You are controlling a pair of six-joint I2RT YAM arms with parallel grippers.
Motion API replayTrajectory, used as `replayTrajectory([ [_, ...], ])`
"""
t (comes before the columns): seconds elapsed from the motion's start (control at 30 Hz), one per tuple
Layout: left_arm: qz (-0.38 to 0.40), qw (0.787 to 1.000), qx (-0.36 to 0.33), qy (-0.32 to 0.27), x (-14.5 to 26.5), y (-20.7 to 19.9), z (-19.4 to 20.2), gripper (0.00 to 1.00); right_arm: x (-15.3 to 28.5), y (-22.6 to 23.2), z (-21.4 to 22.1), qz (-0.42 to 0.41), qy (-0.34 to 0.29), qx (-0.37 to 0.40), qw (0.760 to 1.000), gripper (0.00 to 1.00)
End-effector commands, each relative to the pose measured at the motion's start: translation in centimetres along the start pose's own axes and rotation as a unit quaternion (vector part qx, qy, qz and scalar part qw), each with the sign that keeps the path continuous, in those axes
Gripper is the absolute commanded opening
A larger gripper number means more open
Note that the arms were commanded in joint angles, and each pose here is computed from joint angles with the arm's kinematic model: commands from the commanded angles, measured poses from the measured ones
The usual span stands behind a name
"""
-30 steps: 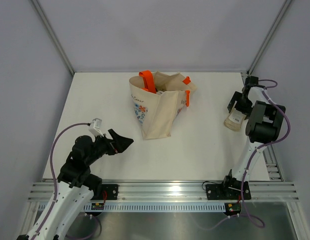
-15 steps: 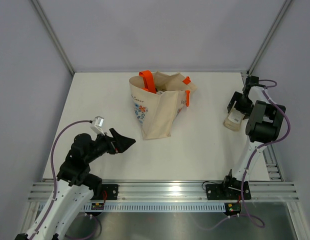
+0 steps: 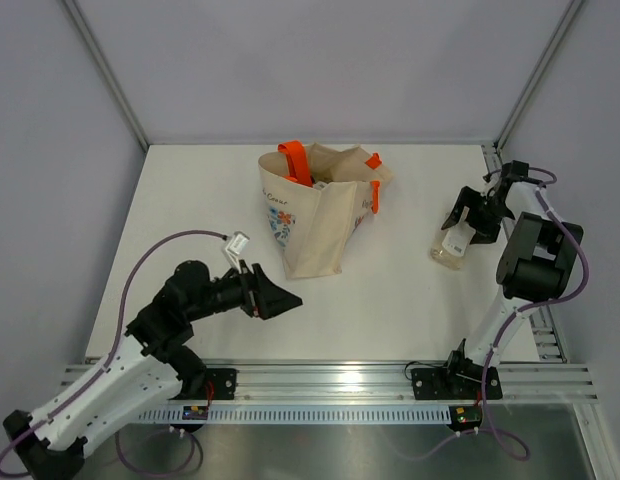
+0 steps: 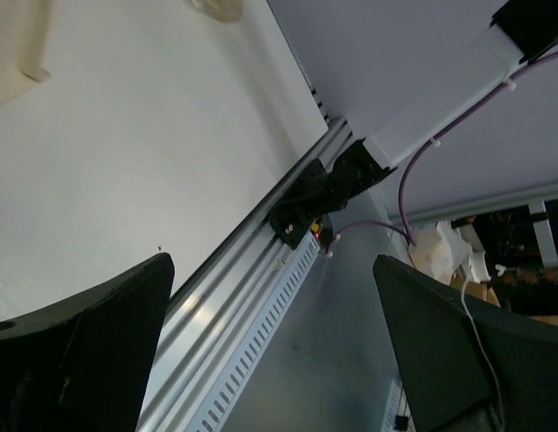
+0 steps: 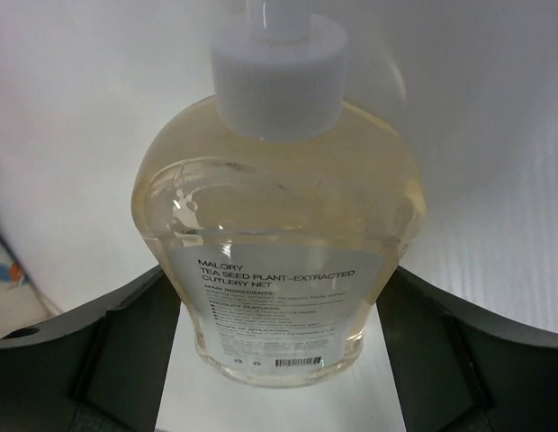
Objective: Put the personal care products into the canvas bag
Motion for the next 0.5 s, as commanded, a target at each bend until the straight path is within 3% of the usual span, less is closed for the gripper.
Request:
replayTrajectory([
  [0.0, 0.025, 0.999, -0.037, -0.012, -2.4, -3.3, -0.9, 0.97, 5.2, 3.3, -0.5, -0.117, -0.068, 0.062, 0.989, 0.00],
  [0.3, 0.004, 0.992, -0.117, 0.049, -10.4, -8.4, 1.1, 0.99, 6.5, 4.6, 1.4, -0.195, -0.058, 0.093, 0.975, 0.00],
  [0.47, -0.009, 0.987, -0.149, 0.063, -13.7, -8.2, 1.4, 0.99, 6.2, 4.5, 1.7, -0.199, -0.066, 0.098, 0.973, 0.00],
])
Point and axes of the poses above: each gripper's point midway between its finger pads, its own x axis back along the fingers, its own y axis along the line the jaws close on, z = x × y, the point moved 8 cm from there along x, back along the fingers, and after that the axes turned 5 degrees about x, right-handed, at the moved point
